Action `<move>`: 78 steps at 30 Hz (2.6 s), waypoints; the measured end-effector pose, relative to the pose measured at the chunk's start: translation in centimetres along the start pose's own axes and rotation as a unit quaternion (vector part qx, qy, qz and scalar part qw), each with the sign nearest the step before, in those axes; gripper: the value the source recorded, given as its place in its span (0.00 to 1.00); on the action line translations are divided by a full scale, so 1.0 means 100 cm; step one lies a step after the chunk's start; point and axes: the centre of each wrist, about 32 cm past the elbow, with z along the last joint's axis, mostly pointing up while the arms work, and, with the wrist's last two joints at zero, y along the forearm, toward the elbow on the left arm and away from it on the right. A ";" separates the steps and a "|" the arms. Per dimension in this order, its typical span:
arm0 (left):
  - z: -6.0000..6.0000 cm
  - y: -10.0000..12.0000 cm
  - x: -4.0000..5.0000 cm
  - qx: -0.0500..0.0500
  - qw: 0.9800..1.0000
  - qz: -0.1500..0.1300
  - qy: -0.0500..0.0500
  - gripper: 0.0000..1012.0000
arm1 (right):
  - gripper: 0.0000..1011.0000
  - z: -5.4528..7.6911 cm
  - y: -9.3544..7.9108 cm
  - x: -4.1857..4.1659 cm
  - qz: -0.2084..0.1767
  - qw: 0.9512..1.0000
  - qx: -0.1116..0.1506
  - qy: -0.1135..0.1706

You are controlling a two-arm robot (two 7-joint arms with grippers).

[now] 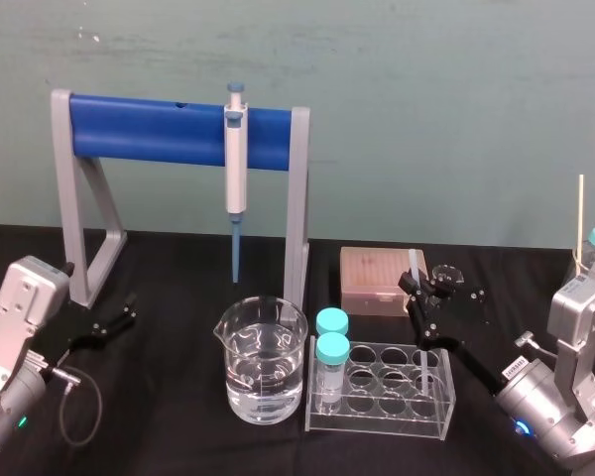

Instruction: Pick up the stirring rod with one hand, then place it down.

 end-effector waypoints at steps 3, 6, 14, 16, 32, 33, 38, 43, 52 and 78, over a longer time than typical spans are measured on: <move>0.000 0.000 0.0000 0.000 1.000 0.000 0.000 0.99 | 0.07 0.000 0.000 -0.0001 0.000 1.000 0.001 0.000; 0.000 0.000 0.0000 0.000 1.000 0.000 0.000 0.99 | 0.12 0.000 0.000 -0.0002 0.001 1.000 0.001 0.000; 0.000 0.000 0.0000 0.000 1.000 0.000 0.000 0.99 | 0.37 0.000 0.000 -0.0003 0.001 1.000 0.002 0.000; 0.000 0.000 0.0000 0.000 1.000 0.000 0.000 0.99 | 0.40 0.000 0.000 -0.0003 0.001 1.000 0.002 0.000; 0.000 0.000 0.0000 0.000 1.000 0.000 0.000 0.99 | 0.89 0.000 0.000 -0.0003 0.001 1.000 0.002 0.000; 0.000 0.000 0.0000 0.000 1.000 0.000 0.000 0.99 | 0.94 0.000 0.000 -0.0003 0.001 1.000 0.002 0.000; 0.000 0.000 0.0000 0.000 1.000 0.000 0.000 0.99 | 0.99 0.000 0.000 -0.0003 0.001 1.000 0.002 0.000; 0.000 0.000 0.0000 0.000 1.000 0.000 0.000 0.99 | 0.99 0.000 0.000 -0.0003 0.001 1.000 0.002 0.000; 0.000 0.000 0.0000 0.000 1.000 0.000 0.000 0.99 | 0.99 0.010 -0.002 -0.0099 -0.052 0.998 0.031 -0.030; 0.000 0.000 0.0000 0.000 1.000 0.000 0.000 0.99 | 0.99 0.027 -0.015 -0.0153 -0.200 0.974 -0.098 0.037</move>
